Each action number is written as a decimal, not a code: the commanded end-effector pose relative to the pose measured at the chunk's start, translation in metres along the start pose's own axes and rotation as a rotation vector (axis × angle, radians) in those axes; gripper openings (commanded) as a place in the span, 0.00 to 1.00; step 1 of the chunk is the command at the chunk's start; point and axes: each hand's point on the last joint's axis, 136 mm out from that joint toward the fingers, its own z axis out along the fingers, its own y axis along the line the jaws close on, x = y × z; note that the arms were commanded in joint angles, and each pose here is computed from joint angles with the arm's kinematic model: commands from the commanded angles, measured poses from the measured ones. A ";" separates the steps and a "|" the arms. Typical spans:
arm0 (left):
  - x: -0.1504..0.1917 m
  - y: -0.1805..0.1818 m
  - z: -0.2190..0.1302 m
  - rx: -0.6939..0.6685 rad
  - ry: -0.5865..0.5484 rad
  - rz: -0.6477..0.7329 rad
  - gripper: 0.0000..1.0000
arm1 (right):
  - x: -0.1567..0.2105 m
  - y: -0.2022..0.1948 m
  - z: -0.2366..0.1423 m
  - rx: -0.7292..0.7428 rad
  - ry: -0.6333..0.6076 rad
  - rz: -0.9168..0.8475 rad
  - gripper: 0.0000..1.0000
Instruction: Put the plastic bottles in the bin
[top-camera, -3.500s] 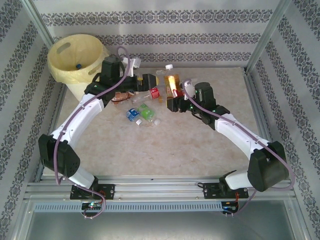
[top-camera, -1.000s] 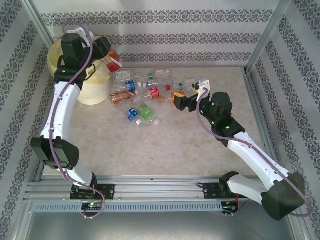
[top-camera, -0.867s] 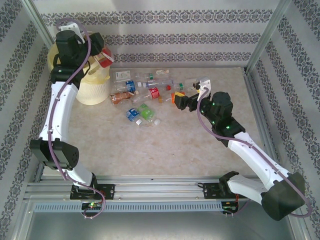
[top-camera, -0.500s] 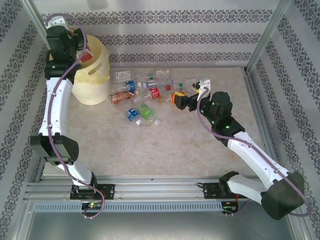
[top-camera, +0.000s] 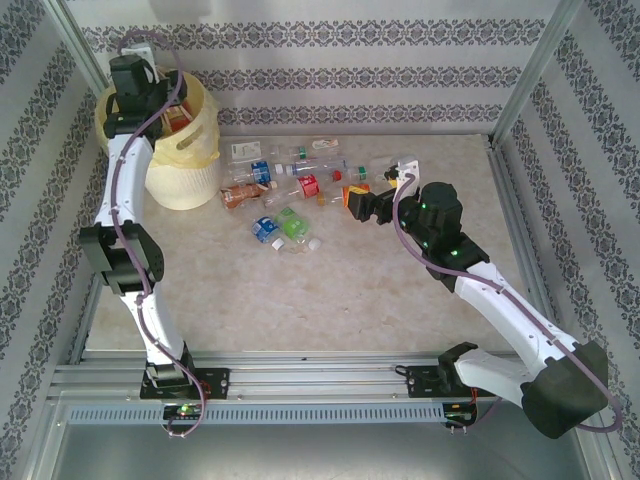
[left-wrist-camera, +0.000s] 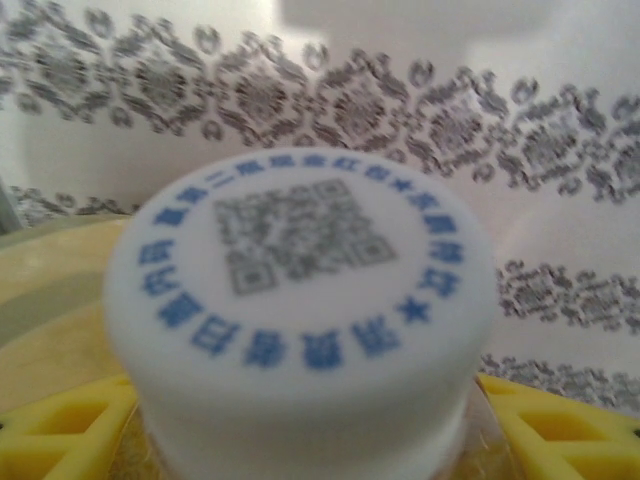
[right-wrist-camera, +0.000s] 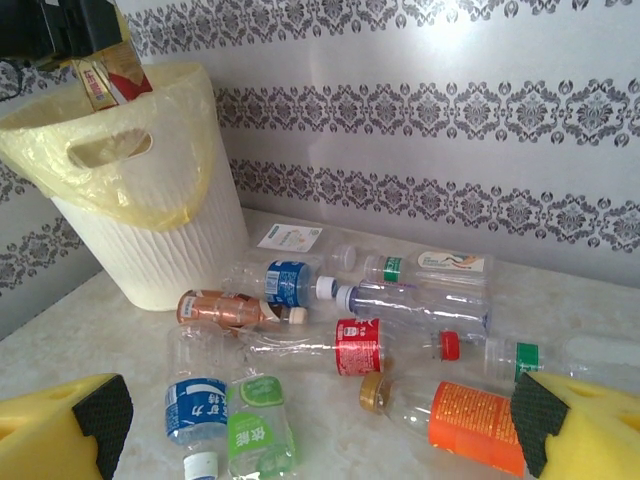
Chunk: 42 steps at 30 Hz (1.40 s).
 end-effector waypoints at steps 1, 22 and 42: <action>-0.006 -0.015 -0.002 0.104 -0.002 0.079 0.54 | -0.022 0.002 -0.008 0.006 -0.043 0.012 0.98; 0.033 -0.018 0.015 0.155 0.123 0.042 0.82 | -0.025 -0.003 -0.011 0.045 -0.025 0.074 0.98; -0.034 -0.063 -0.067 0.344 0.014 -0.188 1.00 | 0.035 -0.088 0.012 0.381 0.125 0.418 0.98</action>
